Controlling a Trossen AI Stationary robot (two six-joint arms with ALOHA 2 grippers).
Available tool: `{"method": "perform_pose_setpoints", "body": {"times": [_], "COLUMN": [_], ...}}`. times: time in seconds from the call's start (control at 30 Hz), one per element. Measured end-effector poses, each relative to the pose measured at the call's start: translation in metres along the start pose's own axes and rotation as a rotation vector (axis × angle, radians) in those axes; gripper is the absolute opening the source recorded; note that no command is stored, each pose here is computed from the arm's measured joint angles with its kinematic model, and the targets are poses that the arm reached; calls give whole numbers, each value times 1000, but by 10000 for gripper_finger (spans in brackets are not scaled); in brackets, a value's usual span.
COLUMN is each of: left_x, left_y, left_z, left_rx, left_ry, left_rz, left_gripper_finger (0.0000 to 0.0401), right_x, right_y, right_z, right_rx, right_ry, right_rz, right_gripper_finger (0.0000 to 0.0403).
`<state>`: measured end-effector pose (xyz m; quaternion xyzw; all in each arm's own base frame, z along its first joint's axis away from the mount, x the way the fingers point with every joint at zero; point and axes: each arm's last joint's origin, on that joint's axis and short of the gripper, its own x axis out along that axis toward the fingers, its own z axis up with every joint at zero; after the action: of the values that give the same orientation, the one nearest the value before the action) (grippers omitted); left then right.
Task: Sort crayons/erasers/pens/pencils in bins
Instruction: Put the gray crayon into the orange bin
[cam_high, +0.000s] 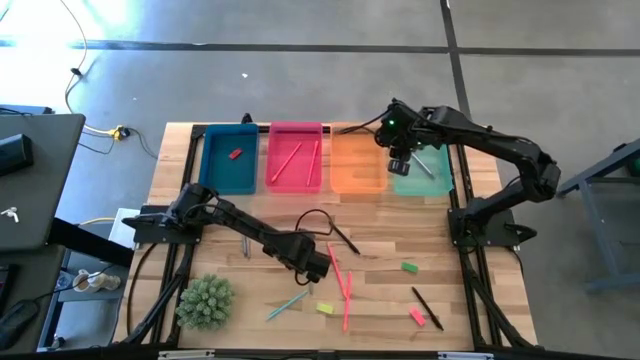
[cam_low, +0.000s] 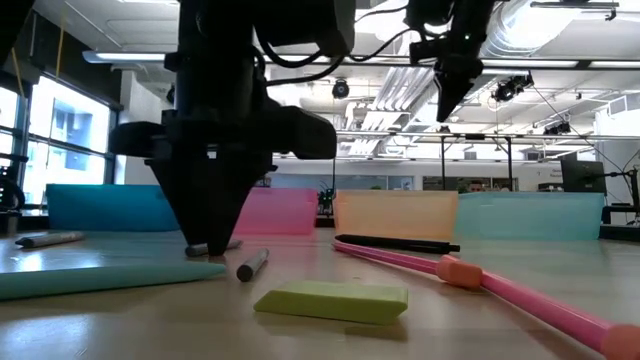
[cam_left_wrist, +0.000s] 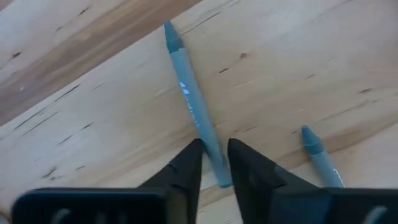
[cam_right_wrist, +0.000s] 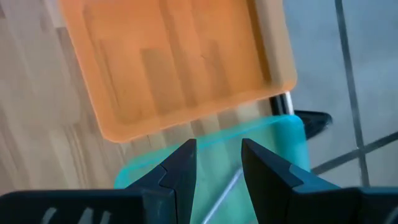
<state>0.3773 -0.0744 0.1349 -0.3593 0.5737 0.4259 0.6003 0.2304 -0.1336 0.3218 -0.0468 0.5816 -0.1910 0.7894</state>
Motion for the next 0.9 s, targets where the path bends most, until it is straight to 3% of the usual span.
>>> {"method": "perform_pose_setpoints", "body": {"times": [0.2, 0.5, 0.7, 0.9], "left_x": [0, -9, -41, -80], "left_y": [0, 4, 11, 19], "left_z": [1, 7, 24, 47], "left_rx": [15, 77, 61, 23], "left_ry": [-12, -50, -136, -307], "left_rz": [4, -17, -120, -267], "left_gripper_finger": [8, 8, 5, 4], "right_x": [-22, -52, -59, -61], "right_y": [1, 9, 12, 13], "right_z": [-10, -24, -27, -27], "right_rx": [6, 21, 66, 143], "right_ry": [-79, -240, -279, -281], "right_rz": [68, 305, 393, 449], "right_gripper_finger": [118, 118, 118, 118]}}
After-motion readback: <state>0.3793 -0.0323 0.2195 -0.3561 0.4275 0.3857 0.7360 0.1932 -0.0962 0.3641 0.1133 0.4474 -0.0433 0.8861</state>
